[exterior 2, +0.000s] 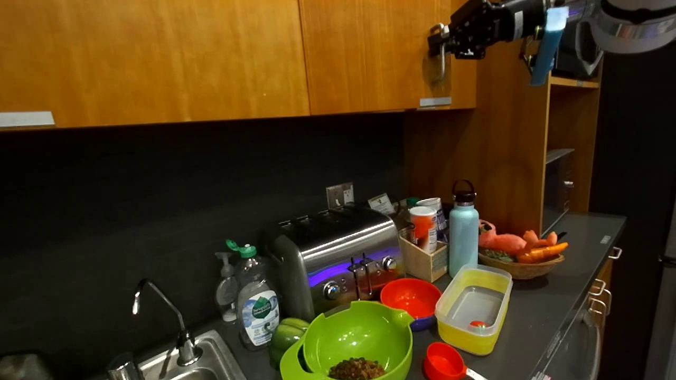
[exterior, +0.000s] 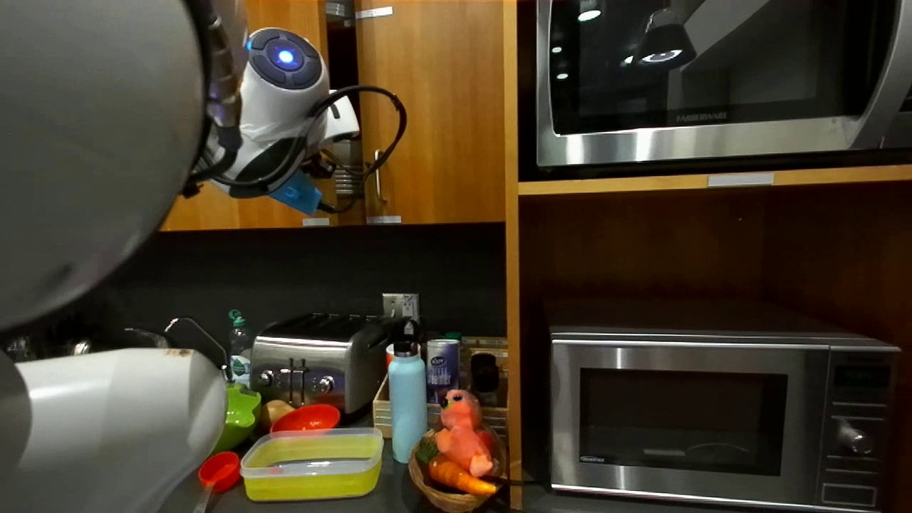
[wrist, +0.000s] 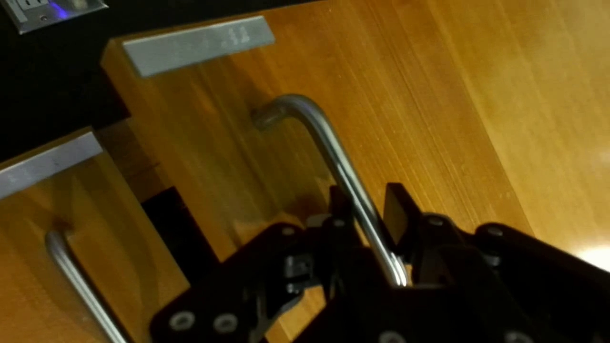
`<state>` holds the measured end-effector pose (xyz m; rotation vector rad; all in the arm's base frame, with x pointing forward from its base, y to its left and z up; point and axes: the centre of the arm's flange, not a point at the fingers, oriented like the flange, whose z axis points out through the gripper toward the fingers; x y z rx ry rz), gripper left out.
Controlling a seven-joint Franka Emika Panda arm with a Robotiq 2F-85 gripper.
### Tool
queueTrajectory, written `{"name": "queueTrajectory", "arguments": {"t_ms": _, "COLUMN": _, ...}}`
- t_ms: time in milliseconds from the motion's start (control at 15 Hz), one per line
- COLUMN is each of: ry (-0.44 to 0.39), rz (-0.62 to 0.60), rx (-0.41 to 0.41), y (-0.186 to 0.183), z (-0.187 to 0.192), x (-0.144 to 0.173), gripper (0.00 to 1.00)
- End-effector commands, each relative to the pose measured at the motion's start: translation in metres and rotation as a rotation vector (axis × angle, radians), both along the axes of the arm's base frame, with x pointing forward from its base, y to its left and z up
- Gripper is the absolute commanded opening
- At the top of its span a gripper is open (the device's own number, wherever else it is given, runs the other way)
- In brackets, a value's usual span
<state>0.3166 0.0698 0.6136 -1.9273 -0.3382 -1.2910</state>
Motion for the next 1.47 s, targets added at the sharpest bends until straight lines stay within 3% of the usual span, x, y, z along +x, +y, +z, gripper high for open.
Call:
{"name": "queueTrajectory", "arguments": {"t_ms": 0, "ry": 0.060, "rz": 0.136, "rx": 0.052, "y": 0.062, "z": -0.006, "x": -0.062, "gripper": 0.06}}
{"name": "queueTrajectory", "arguments": {"t_ms": 533, "ry": 0.123, "rz": 0.283, "rx": 0.053, "y": 0.128, "z": -0.001, "x": -0.142, "gripper": 0.06}}
{"name": "queueTrajectory", "arguments": {"t_ms": 600, "ry": 0.125, "rz": 0.291, "rx": 0.063, "y": 0.136, "z": 0.001, "x": -0.152, "gripper": 0.49}}
{"name": "queueTrajectory", "arguments": {"t_ms": 800, "ry": 0.164, "rz": 0.272, "rx": 0.099, "y": 0.147, "z": -0.002, "x": -0.161, "gripper": 0.59}}
{"name": "queueTrajectory", "arguments": {"t_ms": 1200, "ry": 0.212, "rz": 0.219, "rx": 0.181, "y": 0.172, "z": 0.001, "x": -0.187, "gripper": 0.95}}
{"name": "queueTrajectory", "arguments": {"t_ms": 1400, "ry": 0.216, "rz": 0.202, "rx": 0.208, "y": 0.184, "z": 0.000, "x": -0.199, "gripper": 1.00}}
